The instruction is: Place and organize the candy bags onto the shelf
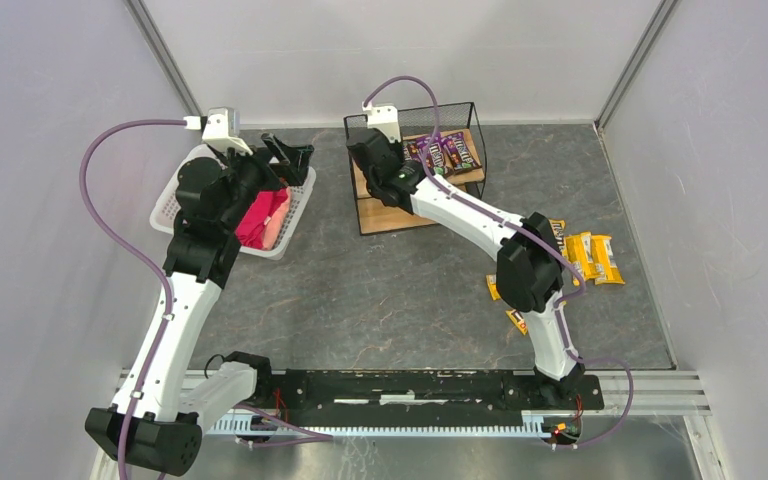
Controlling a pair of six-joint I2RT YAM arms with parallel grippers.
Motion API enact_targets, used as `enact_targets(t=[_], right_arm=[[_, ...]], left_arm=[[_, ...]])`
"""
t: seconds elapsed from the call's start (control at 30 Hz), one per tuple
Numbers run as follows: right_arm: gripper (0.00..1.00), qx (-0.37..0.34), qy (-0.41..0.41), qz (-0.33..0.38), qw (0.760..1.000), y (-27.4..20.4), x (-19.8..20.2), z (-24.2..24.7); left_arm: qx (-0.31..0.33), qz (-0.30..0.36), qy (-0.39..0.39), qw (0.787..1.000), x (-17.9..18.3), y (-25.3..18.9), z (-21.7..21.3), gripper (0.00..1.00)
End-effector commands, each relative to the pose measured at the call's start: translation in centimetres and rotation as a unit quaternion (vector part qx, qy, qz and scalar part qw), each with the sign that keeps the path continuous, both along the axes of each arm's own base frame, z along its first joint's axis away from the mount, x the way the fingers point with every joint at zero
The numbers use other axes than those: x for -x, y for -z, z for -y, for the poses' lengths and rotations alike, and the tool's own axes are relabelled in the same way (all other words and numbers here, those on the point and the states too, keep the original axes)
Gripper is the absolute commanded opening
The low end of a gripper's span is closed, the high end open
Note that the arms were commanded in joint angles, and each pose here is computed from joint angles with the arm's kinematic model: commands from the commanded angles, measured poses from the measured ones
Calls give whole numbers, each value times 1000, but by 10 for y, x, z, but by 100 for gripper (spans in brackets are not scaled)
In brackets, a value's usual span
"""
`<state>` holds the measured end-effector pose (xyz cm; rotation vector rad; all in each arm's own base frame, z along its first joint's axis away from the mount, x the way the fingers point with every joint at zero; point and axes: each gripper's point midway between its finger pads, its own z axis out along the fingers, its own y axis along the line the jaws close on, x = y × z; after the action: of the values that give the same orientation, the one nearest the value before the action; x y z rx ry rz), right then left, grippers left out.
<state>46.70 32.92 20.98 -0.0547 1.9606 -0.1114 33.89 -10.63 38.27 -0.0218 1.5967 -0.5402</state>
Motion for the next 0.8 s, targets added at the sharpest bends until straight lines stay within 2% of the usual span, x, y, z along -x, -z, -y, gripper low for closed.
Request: enact_targets(t=[0.0,0.1,0.27,0.43,0.67,0.77], right_arm=[[38,-15,22,22,999,-19,-8,2],[40,-15,22,23,999,-21,-9,2],[52,-17,14,26,999,-32,-8,1],[60,-42,-20,34,998,-61,1,-4],[66,-65,-97,67,991,-124,51,16],[66,-41,-130,70,988,-107,84,46]], left_arm=[[21,17,5,1000,0,-12,2,100],[21,16,6,1000,0,-12,2,100],[22,17,7,1000,1,-12,2,100],[22,18,7,1000,1,-13,2,100],[23,17,8,1000,1,-12,2,100],[24,17,9,1000,1,-13,3,100]])
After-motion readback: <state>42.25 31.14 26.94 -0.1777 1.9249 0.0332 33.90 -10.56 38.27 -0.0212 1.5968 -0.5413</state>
